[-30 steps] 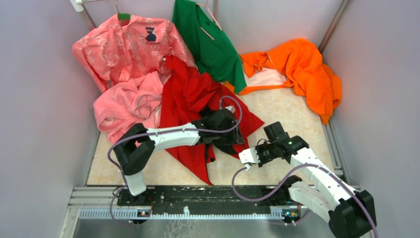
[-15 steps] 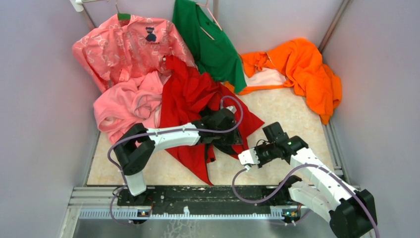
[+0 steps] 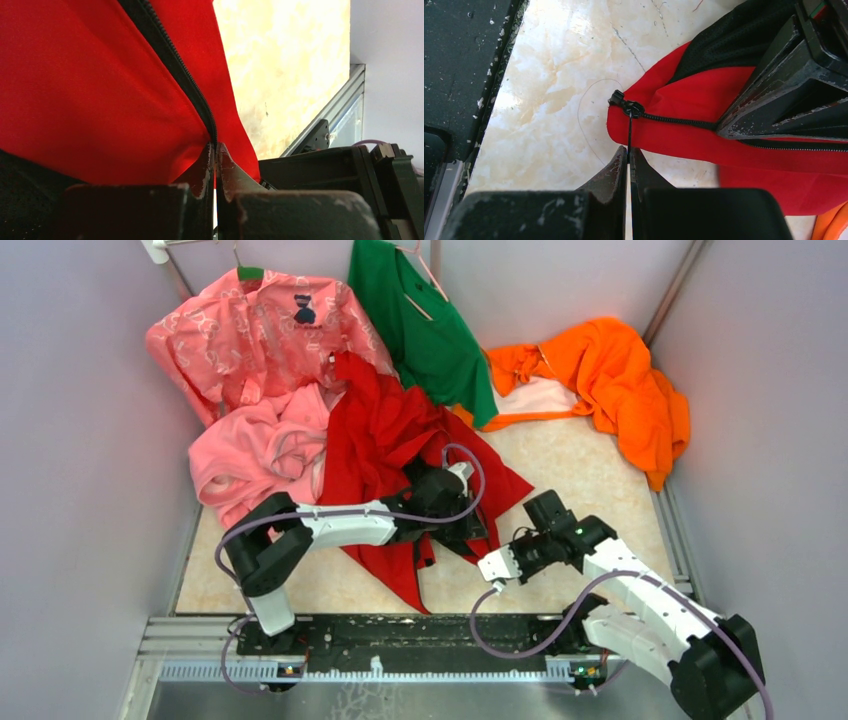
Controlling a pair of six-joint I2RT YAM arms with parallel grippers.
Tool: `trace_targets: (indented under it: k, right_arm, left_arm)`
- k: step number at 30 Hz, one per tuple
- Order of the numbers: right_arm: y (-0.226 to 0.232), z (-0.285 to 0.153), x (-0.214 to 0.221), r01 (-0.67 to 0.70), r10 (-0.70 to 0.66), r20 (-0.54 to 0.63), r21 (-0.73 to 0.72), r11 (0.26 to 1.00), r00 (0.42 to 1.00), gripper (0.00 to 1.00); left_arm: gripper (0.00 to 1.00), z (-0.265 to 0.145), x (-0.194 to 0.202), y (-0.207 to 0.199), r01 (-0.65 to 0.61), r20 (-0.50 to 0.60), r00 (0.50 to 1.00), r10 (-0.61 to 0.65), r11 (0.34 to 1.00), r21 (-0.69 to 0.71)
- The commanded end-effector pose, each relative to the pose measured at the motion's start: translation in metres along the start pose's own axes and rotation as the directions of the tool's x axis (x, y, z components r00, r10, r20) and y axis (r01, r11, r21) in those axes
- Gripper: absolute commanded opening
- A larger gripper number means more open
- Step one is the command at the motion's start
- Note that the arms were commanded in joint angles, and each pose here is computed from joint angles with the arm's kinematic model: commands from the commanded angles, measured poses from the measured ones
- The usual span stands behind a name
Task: Zip up the jacket
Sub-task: Adjust the zipper on the jacket.
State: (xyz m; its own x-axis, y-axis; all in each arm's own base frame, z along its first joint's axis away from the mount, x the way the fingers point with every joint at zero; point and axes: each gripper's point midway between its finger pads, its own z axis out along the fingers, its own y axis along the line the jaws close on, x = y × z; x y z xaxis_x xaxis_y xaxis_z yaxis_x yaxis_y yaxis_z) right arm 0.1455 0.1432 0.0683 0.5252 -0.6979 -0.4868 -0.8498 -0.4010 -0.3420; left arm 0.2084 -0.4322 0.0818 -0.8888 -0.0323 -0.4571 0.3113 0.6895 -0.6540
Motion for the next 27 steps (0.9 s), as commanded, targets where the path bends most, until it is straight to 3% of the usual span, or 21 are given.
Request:
trace_targets:
  k: [1,14,27]
  right_arm:
    - [0.01,0.004,-0.009,0.02,-0.018,0.035,-0.047,0.999,0.999,0.0]
    - [0.001,0.004,-0.004,0.001,-0.001,-0.012,-0.012,1.0,1.0,0.0]
    - [-0.001,0.0,-0.009,-0.006,0.006,-0.003,0.006,1.0,1.0,0.0]
  left_arm:
    - [0.0,-0.011,-0.025,-0.023,-0.056,0.13,0.991,0.039,0.99,0.128]
    - [0.0,-0.021,-0.031,-0.039,-0.184,0.262,0.96,0.099,0.927,0.327]
    - [0.0,-0.025,-0.047,-0.033,-0.271,0.381,0.912,0.15,0.919,0.287]
